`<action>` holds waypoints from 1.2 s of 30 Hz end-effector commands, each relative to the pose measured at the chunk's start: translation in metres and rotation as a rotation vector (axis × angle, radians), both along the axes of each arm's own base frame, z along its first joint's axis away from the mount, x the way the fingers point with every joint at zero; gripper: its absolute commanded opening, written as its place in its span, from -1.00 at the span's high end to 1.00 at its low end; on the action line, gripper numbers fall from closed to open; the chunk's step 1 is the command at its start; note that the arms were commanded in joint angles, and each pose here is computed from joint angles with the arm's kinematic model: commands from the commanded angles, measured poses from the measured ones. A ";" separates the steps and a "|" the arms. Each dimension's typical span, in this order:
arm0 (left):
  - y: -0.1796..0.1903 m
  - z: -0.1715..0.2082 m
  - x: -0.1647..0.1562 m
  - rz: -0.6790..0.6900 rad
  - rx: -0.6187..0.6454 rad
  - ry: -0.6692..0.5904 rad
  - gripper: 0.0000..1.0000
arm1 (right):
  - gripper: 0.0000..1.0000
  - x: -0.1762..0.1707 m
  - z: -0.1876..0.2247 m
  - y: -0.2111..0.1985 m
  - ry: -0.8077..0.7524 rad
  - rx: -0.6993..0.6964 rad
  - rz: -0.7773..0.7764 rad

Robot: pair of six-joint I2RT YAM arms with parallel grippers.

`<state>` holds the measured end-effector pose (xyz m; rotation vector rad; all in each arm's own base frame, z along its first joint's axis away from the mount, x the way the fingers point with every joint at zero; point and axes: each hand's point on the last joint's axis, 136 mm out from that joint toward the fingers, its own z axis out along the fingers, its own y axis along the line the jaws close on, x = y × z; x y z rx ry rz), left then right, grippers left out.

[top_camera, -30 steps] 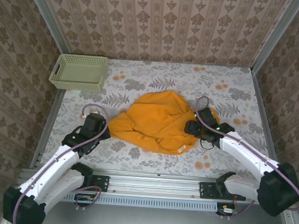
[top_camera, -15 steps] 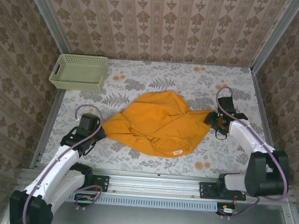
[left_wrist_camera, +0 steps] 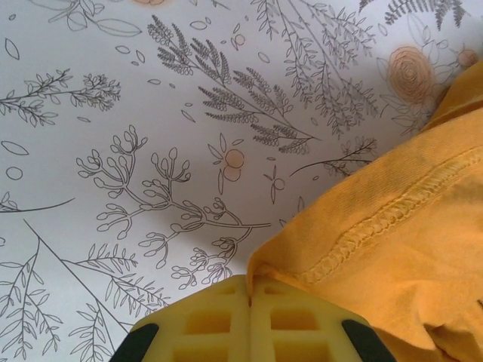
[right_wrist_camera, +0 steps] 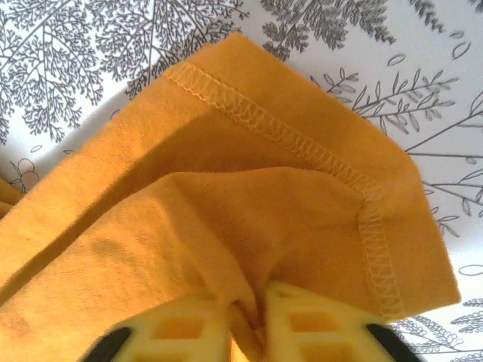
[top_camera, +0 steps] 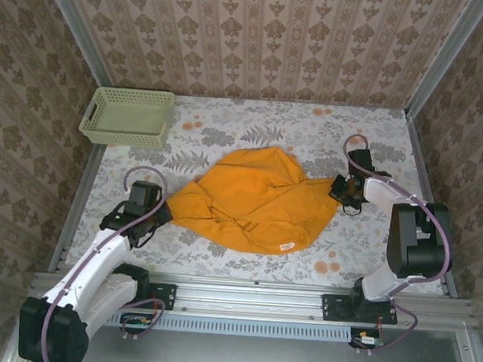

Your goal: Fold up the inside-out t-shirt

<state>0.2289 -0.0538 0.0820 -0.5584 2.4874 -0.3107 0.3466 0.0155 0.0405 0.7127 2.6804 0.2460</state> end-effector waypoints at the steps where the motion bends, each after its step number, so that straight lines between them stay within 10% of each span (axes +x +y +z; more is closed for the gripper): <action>1: 0.000 0.032 0.014 -0.015 -0.008 -0.075 1.00 | 0.89 0.001 0.045 -0.014 -0.070 -0.085 -0.006; 12: 0.024 0.254 0.012 0.036 -0.094 -0.645 1.00 | 1.00 -0.101 0.319 -0.044 -0.680 -0.216 -0.116; 21: 0.016 0.248 0.021 0.008 -0.113 -0.588 1.00 | 1.00 -0.133 0.328 -0.039 -0.714 -0.196 -0.101; 36: 0.062 0.464 -0.096 0.134 0.018 -1.175 1.00 | 1.00 -0.232 0.504 -0.040 -1.208 -0.272 -0.108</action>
